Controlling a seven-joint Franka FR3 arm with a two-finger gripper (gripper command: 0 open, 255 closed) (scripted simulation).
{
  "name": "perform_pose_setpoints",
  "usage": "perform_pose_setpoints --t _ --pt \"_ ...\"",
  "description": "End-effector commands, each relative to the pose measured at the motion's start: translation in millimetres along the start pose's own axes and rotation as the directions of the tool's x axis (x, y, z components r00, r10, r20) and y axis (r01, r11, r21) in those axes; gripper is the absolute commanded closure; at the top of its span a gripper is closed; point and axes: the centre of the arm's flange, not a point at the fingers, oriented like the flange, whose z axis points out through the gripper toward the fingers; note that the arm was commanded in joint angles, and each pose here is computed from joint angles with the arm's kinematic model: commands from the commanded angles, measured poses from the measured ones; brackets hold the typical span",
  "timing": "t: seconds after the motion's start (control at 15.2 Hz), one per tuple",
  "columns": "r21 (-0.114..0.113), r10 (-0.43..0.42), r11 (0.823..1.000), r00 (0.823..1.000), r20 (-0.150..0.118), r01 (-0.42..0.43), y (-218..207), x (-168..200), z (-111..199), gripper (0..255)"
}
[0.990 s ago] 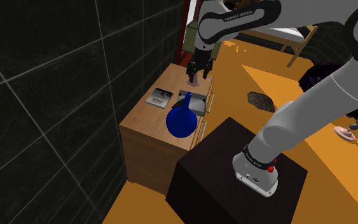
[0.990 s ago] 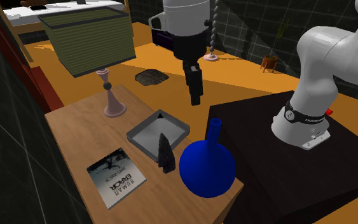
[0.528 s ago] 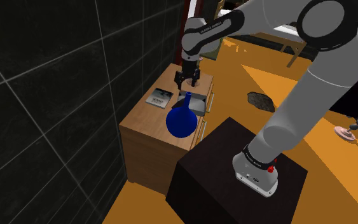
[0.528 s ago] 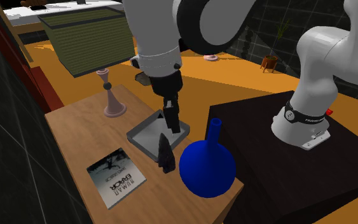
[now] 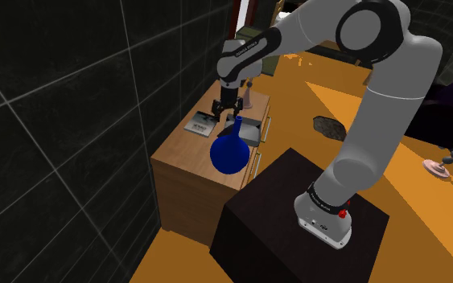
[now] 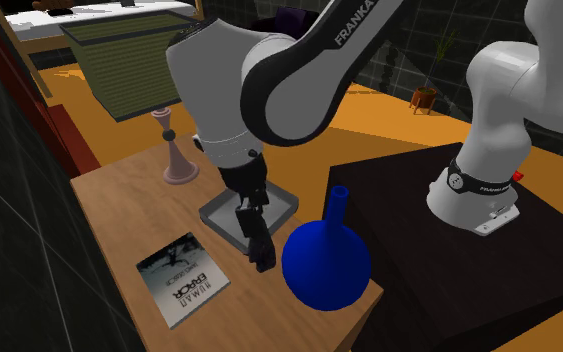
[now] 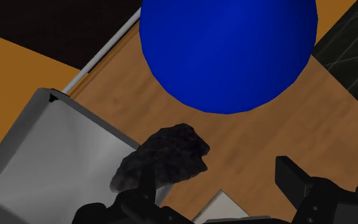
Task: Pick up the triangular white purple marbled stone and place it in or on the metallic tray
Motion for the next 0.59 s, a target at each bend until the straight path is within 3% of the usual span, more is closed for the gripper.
perform_pose_setpoints --t 0.0,0.2,0.53 --pt "0.001 0.001 1.000 1.000 0.000 -0.001 0 2 10 0" --pt "0.001 0.001 1.000 1.000 0.000 -0.001 0 2 29 0" --pt "0.001 0.001 1.000 1.000 0.000 -0.001 0 2 29 0"
